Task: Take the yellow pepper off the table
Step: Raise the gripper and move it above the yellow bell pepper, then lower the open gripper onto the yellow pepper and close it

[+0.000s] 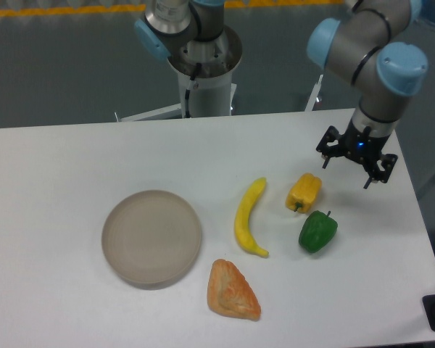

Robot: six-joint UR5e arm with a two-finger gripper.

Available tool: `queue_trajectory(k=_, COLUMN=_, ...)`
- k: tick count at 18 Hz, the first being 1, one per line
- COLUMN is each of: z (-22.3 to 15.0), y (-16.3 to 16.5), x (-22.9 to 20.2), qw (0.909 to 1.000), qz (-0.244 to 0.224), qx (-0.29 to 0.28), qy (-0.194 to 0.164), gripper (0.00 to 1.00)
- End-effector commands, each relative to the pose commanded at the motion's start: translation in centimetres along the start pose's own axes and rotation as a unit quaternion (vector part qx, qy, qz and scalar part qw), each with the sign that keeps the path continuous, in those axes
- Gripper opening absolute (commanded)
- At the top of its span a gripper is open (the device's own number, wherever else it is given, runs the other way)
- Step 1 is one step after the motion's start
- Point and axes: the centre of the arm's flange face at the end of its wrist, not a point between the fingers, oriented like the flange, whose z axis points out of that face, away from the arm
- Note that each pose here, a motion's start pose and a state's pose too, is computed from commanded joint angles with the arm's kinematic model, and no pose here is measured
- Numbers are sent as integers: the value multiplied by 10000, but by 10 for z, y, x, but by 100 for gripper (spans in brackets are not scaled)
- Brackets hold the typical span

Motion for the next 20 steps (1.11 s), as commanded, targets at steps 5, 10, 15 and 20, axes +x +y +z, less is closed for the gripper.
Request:
queue_trajectory(k=5, z=16, y=2, x=13, qw=9997, qz=148, qx=123, qy=177, gripper=100)
queue_trajectory(k=10, z=31, y=2, x=32, qw=9994, qz=266, qx=133, qy=155, gripper=100)
queue_trajectory(k=15, z=35, y=1, x=37, qw=9996, qz=235, qx=141, qy=113, gripper=100)
queue_trajectory(k=20, z=46, y=3, x=42, qw=9995, qz=280, qx=162, qy=10, gripper=100)
